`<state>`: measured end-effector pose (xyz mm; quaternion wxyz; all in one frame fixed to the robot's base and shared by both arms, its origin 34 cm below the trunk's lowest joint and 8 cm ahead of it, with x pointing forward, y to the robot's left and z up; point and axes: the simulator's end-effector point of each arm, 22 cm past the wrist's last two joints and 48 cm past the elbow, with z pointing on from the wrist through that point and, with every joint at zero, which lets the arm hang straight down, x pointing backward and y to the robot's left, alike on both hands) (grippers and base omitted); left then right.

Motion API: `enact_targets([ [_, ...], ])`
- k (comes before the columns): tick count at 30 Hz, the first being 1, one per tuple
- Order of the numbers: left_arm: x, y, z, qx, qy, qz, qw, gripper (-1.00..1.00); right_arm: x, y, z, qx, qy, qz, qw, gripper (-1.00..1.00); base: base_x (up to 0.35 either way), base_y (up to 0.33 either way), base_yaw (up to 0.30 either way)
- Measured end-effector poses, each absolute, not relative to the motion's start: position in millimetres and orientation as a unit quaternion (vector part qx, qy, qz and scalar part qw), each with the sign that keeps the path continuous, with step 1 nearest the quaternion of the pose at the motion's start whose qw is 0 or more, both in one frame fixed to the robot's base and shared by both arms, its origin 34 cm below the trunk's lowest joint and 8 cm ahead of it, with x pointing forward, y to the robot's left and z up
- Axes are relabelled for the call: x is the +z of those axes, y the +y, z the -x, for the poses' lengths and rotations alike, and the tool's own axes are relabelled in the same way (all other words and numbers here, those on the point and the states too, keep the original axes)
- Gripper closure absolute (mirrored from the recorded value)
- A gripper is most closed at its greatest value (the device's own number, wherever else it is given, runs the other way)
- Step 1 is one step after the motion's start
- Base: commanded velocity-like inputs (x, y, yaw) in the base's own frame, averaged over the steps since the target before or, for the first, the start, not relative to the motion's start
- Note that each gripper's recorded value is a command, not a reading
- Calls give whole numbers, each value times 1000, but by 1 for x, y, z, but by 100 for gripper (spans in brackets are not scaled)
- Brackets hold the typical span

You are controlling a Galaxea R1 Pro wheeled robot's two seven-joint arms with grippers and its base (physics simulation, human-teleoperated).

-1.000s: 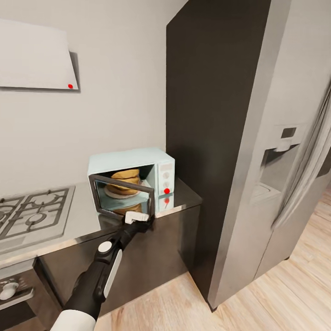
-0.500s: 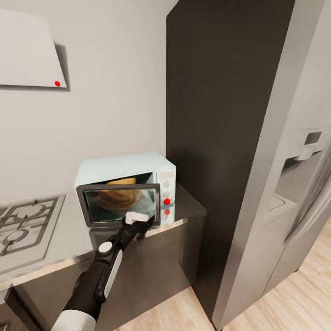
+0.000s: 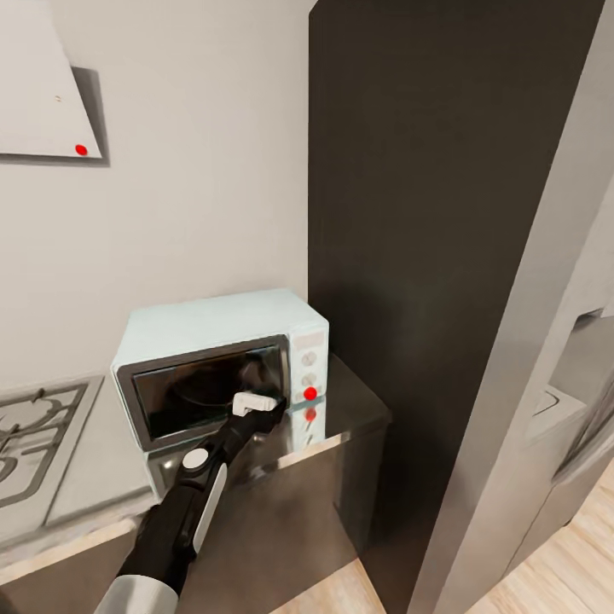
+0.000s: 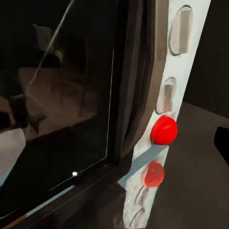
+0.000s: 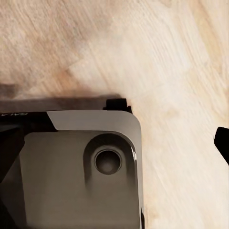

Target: In the kitchen, take the popcorn bag from the countertop, put it into the microwave, and heat it until the popcorn is cooked so the cooked popcorn ends up inside the bag.

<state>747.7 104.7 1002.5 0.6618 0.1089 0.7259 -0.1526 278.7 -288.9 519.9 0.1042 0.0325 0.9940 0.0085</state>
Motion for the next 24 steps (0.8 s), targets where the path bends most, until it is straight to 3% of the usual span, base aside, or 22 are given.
enact_targets([
  [11,998,101,-745,-156,727,-113,659,-100,520,-290,-279,8,994,-33,103,-100,24,0,0],
  [24,1006,107,-751,-144,726,-93,666,-100,520,-293,-279,6,994,-33,104,-100,-203,0,0],
])
